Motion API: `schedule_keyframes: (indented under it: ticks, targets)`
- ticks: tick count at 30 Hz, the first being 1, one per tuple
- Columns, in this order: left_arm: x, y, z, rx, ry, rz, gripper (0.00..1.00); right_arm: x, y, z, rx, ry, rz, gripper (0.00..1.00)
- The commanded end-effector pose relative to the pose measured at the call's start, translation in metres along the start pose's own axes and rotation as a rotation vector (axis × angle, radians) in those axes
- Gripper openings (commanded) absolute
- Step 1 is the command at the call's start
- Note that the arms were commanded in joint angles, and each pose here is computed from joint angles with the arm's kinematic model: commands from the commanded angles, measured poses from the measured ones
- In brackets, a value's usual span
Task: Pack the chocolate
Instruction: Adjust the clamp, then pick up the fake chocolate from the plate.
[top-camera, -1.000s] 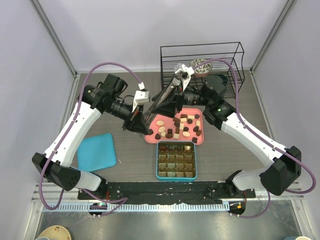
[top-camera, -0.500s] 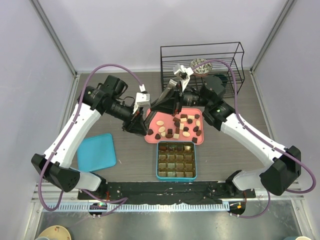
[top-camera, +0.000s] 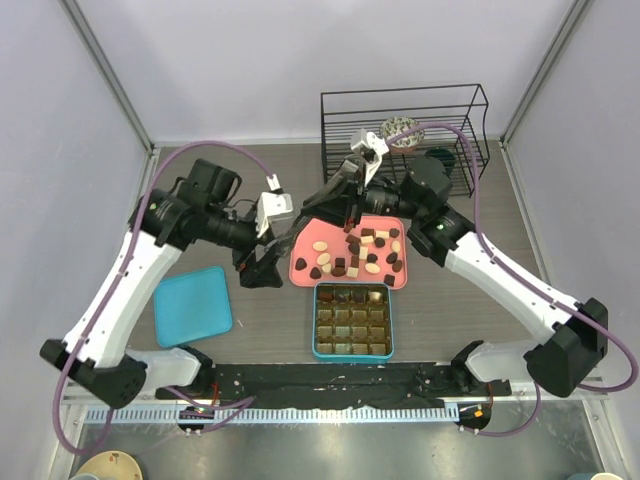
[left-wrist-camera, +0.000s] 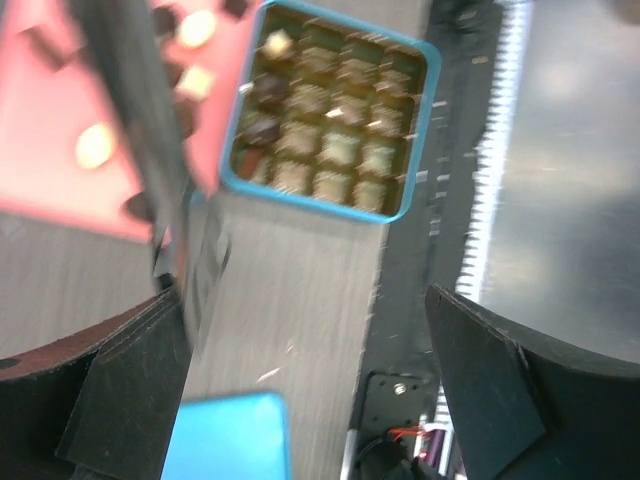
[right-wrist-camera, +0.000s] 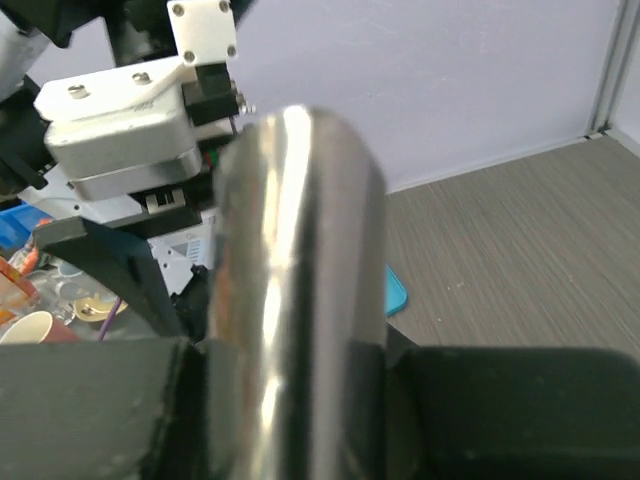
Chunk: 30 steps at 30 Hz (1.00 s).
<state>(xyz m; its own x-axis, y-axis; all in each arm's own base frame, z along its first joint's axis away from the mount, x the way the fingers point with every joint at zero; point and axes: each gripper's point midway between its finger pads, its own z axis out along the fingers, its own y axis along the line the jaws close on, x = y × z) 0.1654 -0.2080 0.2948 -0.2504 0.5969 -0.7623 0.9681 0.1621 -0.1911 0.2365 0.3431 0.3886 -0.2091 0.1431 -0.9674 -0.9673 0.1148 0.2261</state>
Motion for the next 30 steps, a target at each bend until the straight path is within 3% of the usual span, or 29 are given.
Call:
schedule_keyframes:
  ticks: [1, 3, 7, 15, 18, 23, 30]
  targets:
    - [0.027, 0.039, -0.039, -0.402, 0.087, -0.063, 1.00, -0.032, 0.001, -0.021, 0.111, -0.030, -0.148, 0.01]
    - [0.035, 0.057, -0.048, -0.521, 0.120, -0.110, 1.00, -0.030, -0.008, -0.024, 0.166, -0.014, -0.154, 0.01]
    - [0.054, 0.078, -0.053, -0.604, 0.190, -0.187, 1.00, -0.024, -0.028, -0.033, 0.286, -0.008, -0.191, 0.01]
    - [0.081, 0.170, -0.104, -0.901, 0.030, -0.432, 1.00, 0.019, -0.092, -0.057, 0.605, 0.083, -0.319, 0.01]
    - [0.078, 0.185, -0.111, -0.927, -0.032, -0.459, 1.00, 0.018, -0.115, -0.070, 0.749, 0.008, -0.298, 0.01]
    - [0.074, 0.189, -0.096, -0.875, -0.092, -0.491, 1.00, 0.038, -0.136, -0.072, 0.797, -0.015, -0.173, 0.01]
    - [0.096, 0.206, -0.082, -0.864, -0.020, -0.607, 1.00, 0.069, -0.187, -0.083, 1.004, 0.029, -0.150, 0.01]
